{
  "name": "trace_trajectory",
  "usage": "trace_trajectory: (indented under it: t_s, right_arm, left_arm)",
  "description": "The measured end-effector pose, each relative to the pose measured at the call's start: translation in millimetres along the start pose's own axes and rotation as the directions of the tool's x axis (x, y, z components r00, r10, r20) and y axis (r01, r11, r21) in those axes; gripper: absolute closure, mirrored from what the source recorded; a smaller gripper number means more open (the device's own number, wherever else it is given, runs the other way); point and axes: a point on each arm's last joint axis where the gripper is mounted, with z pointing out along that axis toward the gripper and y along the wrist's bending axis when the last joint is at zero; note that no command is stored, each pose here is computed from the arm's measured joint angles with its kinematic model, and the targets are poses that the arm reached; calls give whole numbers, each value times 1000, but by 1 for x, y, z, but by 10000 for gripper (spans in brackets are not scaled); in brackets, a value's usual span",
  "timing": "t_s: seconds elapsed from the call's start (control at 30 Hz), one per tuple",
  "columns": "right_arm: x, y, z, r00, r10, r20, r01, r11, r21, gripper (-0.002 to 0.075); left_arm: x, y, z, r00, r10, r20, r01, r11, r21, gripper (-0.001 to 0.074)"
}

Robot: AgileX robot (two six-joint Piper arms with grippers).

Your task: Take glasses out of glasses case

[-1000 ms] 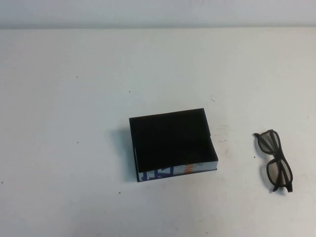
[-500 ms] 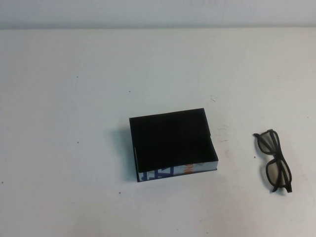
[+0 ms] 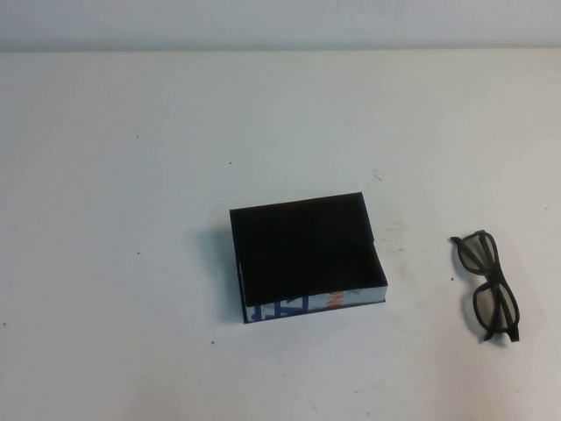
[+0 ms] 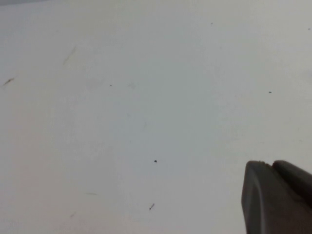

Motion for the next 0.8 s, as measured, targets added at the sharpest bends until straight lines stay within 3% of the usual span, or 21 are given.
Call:
trace_trajectory:
  t_s: [0.2,0.3,0.57,0.8]
  right_arm:
    - [38,-17,-12,1000,-1,-23,6,977,213,742]
    - [49,-18,-17,995,46,-90,-21,967,255,742]
    - [61,-13,-22,973,152,-175,-113,970,216,743]
    - [62,-4,-22,959,186,-212,-172,982,84,743]
  left_arm:
    - [0,0,0,1000,0,0,0,1000,0,740]
    - [0,0,0,1000,0,0,0,1000,0,740]
    - [0,0,0,1000,0,0,0,1000,0,740]
    - [0,0,0,1000,0,0,0,1000,0,740]
